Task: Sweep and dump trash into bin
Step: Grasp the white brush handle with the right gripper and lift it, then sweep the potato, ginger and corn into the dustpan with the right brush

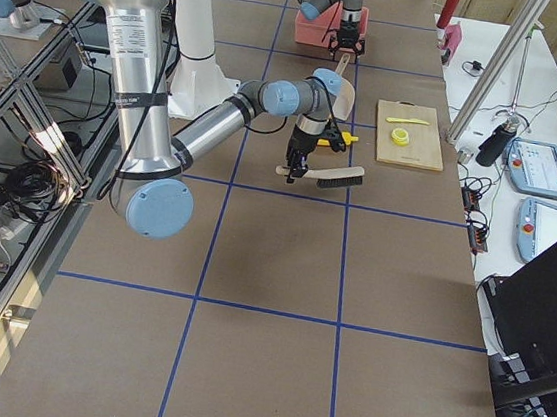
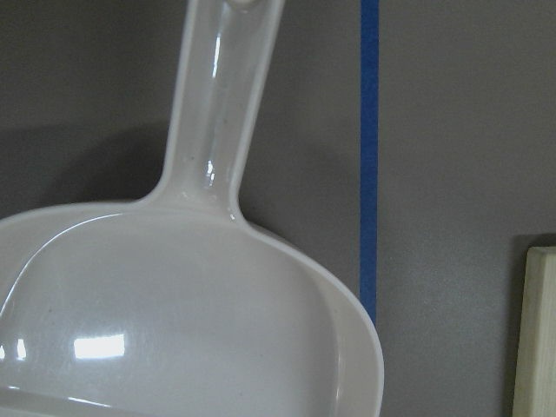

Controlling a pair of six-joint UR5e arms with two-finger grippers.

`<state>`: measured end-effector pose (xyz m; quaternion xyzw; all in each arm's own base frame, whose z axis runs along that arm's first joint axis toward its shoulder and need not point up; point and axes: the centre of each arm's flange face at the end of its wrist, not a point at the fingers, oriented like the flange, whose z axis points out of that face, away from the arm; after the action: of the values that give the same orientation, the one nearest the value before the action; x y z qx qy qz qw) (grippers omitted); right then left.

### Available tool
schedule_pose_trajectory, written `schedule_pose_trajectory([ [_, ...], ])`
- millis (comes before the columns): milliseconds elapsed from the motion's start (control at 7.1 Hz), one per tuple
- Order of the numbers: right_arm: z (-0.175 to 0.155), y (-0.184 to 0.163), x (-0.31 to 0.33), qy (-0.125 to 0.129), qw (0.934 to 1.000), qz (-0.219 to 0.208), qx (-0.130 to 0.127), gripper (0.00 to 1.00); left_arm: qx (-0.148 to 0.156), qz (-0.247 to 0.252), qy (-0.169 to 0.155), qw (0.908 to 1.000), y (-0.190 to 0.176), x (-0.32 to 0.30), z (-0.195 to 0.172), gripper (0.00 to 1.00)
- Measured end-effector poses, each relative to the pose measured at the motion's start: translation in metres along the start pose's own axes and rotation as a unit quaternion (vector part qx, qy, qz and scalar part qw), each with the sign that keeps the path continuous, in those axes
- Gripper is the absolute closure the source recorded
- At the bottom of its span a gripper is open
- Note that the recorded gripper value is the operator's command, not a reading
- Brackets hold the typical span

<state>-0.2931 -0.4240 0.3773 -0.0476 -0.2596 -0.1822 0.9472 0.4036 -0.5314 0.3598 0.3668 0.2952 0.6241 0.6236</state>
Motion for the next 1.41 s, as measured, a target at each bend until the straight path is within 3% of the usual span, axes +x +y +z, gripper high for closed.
schedule_pose_trajectory([
  [141, 0.003, -0.003, -0.029, 0.007, 0.9999, 0.004, -0.007, 1.0, 0.001, 0.001, 0.0, 1.0, -0.001, 0.001, 0.001, 0.12],
  [282, 0.007, -0.004, -0.055, 0.007, 0.9999, 0.008, -0.011, 1.0, 0.001, 0.002, 0.002, 1.0, -0.002, 0.002, 0.002, 0.26],
  [423, 0.012, -0.003, -0.08, 0.004, 0.9998, 0.013, -0.016, 1.0, 0.002, 0.003, 0.003, 1.0, -0.003, 0.004, 0.004, 0.54],
  [563, 0.016, -0.003, -0.103, 0.001, 0.9997, 0.017, -0.02, 1.0, 0.002, 0.003, 0.003, 1.0, -0.004, 0.005, 0.004, 0.64],
  [845, 0.023, -0.003, -0.141, -0.006, 0.9995, 0.02, -0.025, 1.0, 0.003, -0.004, 0.003, 1.0, -0.005, 0.005, 0.004, 0.78],
  [1127, 0.034, -0.024, -0.171, -0.022, 0.9991, 0.034, -0.01, 1.0, 0.005, -0.007, 0.002, 1.0, -0.006, 0.007, 0.002, 0.92],
  [1408, 0.038, -0.047, -0.203, -0.039, 0.998, 0.049, 0.003, 1.0, 0.006, -0.005, 0.002, 1.0, -0.006, 0.008, 0.001, 0.99],
])
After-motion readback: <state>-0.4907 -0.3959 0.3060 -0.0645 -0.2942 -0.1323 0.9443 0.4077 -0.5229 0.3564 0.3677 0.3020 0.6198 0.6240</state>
